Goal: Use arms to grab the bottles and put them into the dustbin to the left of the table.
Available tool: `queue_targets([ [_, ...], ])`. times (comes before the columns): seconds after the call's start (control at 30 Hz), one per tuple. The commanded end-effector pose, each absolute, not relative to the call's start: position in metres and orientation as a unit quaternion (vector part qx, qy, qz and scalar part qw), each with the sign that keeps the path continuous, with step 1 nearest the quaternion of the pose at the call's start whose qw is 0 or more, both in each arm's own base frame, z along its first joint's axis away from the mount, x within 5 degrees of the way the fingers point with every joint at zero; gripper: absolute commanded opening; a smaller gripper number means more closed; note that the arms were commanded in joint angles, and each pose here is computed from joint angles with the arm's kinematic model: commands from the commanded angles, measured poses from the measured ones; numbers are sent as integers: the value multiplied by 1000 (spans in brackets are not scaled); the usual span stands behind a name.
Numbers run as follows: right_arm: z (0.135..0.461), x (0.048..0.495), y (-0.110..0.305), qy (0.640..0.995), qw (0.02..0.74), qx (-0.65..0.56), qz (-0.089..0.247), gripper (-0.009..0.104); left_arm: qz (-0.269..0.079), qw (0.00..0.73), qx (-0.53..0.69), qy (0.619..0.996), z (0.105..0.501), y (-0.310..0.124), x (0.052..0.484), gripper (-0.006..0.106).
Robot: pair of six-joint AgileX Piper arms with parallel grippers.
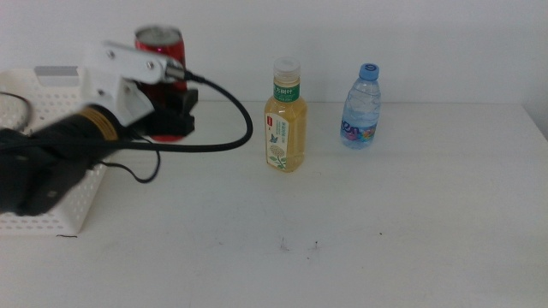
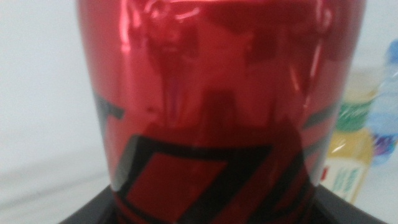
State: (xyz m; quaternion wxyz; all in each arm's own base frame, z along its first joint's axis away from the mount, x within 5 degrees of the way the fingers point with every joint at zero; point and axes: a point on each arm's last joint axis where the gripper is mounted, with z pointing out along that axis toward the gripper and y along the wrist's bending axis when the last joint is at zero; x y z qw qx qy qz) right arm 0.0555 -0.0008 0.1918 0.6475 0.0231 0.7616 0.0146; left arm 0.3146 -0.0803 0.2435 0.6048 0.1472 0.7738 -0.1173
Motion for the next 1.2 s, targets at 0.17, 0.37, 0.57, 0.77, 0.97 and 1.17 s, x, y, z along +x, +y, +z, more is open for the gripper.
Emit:
queue_targets([
  [0.17, 192, 55, -1, 758, 652, 22, 11, 90, -112, 657, 138, 733, 312, -77, 272, 12],
  [0.37, 192, 55, -1, 758, 652, 22, 11, 90, -104, 645, 113, 748, 322, -70, 261, 12],
  [0.57, 192, 55, -1, 758, 652, 22, 11, 90, -75, 572, 76, 813, 327, -63, 262, 12],
  [0.77, 192, 55, -1, 758, 652, 22, 11, 90, -38, 480, 96, 871, 364, -42, 275, 12],
  [0.97, 192, 55, -1, 758, 652, 22, 11, 90, -8, 370, 84, 925, 387, 7, 301, 11],
  [1.17, 192, 55, -1, 758, 652, 22, 11, 90, -32, 295, 78, 952, 393, 48, 332, 11],
])
